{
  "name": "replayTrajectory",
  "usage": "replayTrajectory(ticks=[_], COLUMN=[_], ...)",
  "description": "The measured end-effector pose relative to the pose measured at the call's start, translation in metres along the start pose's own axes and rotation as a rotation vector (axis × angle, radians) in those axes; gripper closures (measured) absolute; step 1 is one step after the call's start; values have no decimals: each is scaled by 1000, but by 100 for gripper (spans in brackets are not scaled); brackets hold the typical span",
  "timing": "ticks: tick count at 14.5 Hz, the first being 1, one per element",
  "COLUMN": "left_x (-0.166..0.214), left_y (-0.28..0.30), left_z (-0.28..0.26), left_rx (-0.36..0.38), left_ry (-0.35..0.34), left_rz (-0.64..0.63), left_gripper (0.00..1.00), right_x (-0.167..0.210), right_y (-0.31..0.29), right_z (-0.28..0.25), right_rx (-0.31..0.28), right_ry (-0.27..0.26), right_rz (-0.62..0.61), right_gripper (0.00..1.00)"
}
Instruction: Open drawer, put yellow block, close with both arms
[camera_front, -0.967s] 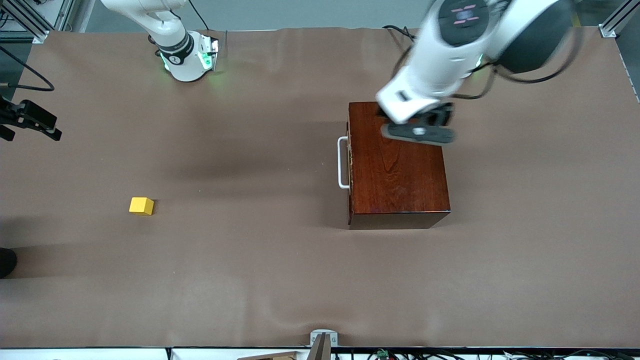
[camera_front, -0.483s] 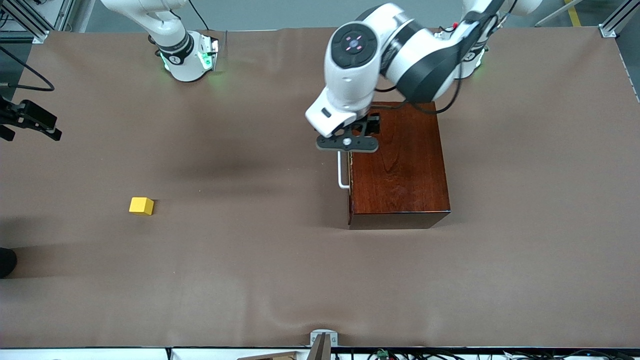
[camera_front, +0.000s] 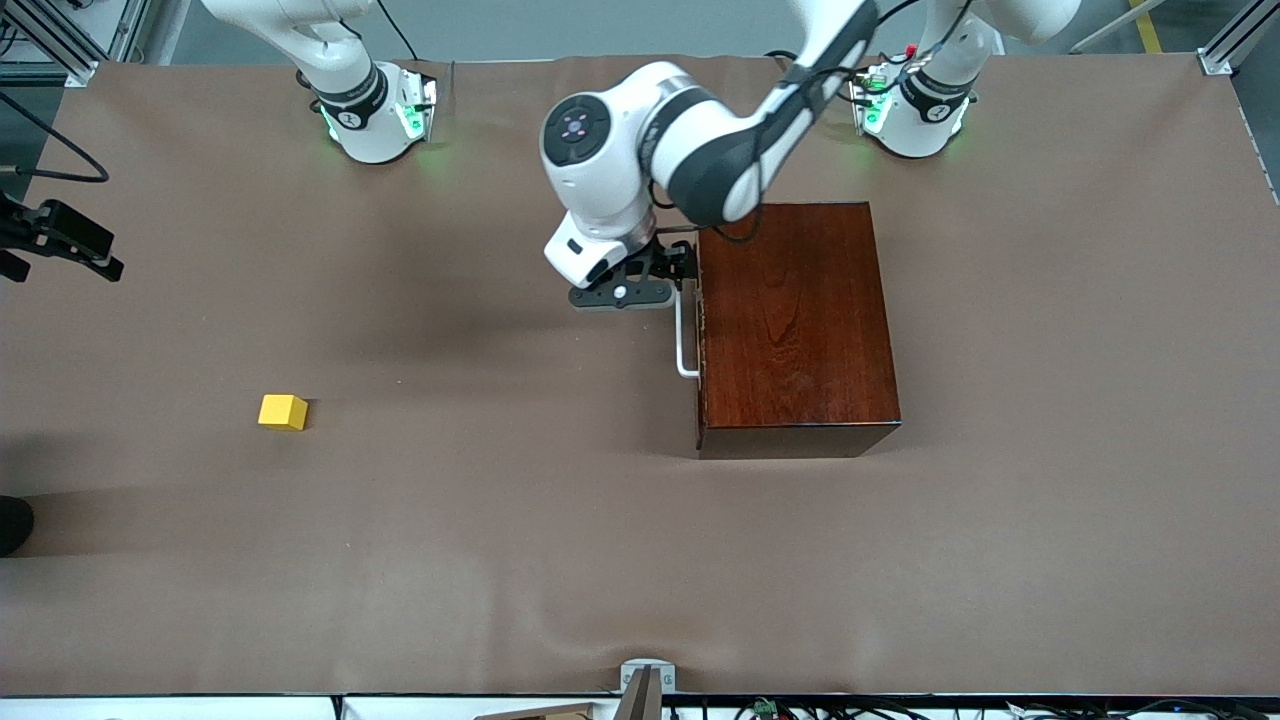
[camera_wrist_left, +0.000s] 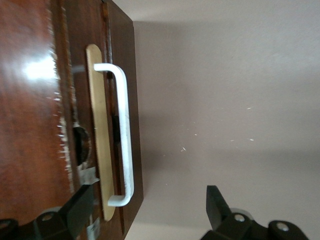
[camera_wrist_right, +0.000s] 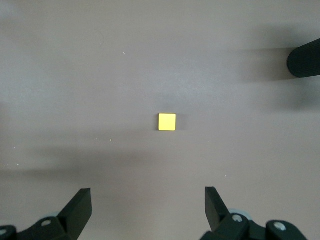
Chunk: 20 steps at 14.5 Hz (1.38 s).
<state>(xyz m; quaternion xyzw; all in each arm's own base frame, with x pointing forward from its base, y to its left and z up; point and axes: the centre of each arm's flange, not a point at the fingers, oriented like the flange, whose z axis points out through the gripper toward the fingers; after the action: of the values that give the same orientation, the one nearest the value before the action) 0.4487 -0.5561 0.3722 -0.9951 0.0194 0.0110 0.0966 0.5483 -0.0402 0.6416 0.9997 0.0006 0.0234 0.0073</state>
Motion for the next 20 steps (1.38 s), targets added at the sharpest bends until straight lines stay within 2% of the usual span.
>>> replayTrajectory(ticks=[5,9,14,17,20], left_x=[0,0,1,4,5], left_y=[13,17,19,24,25], left_z=[46,65,73,76,80], left_rx=[108,147,147,117,118], left_ry=[29,34,35,60,66], left_rz=[33,46,48,6,-24], left_gripper=[0,0,0,0,0], right_x=[0,0,0,0,0], right_y=[0,0,0,0,0], right_z=[0,0,0,0,0], right_rx=[0,0,0,0,0], right_ry=[0,0,0,0,0], right_rz=[0,0,0,0,0], right_gripper=[0,0,0,0,0])
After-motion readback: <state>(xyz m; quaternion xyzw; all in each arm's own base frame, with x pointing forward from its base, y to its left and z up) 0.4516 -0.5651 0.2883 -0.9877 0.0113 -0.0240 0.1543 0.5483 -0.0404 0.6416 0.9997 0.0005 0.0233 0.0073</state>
